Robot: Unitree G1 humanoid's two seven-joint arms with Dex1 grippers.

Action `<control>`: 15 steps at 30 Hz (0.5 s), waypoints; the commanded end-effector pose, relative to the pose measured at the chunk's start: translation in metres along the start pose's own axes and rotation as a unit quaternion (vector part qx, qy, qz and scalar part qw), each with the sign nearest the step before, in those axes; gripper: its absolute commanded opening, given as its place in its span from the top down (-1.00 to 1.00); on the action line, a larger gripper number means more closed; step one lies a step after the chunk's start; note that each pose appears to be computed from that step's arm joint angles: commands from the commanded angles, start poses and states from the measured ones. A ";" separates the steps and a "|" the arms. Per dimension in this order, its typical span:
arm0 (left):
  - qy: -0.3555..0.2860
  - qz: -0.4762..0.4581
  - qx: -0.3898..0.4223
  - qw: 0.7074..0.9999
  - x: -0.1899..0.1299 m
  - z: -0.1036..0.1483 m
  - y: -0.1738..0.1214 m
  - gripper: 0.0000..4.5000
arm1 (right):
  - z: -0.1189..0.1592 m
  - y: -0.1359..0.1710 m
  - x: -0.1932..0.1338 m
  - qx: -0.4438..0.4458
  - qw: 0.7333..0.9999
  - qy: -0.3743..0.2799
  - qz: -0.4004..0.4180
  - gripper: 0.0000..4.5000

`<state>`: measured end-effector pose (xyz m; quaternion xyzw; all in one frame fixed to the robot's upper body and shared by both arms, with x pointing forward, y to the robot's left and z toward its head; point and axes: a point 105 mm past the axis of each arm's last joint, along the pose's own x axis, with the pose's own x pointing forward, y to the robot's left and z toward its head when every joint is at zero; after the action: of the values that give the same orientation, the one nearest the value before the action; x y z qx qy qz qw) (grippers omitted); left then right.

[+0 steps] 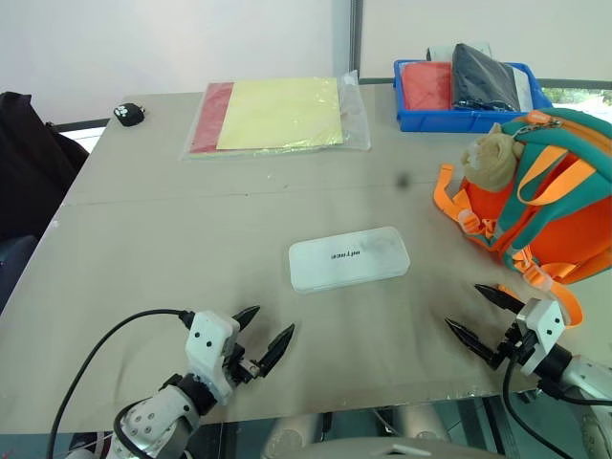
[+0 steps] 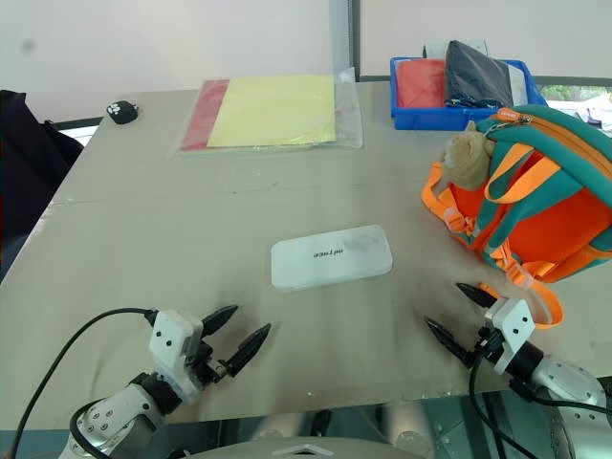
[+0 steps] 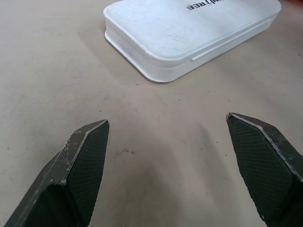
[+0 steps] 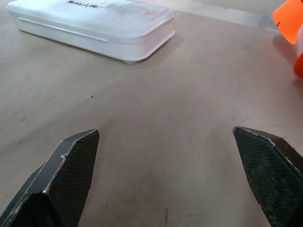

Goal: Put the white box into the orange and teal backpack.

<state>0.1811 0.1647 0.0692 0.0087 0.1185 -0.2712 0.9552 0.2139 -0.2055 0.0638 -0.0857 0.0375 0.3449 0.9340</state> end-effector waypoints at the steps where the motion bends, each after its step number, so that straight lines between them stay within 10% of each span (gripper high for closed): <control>1: 0.002 -0.009 0.013 1.000 -0.004 0.001 0.004 -0.80 | 0.015 -0.001 0.004 -0.015 0.999 -0.031 -0.010 -0.99; 15: 0.001 -0.008 0.015 1.000 -0.012 -0.001 0.008 -0.80 | 0.015 0.003 0.013 -0.014 0.999 -0.034 0.008 -0.99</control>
<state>0.1745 0.1741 0.0637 0.0172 0.1310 -0.2845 0.9495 0.2213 -0.1973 0.0671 -0.0811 0.0210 0.3458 0.9346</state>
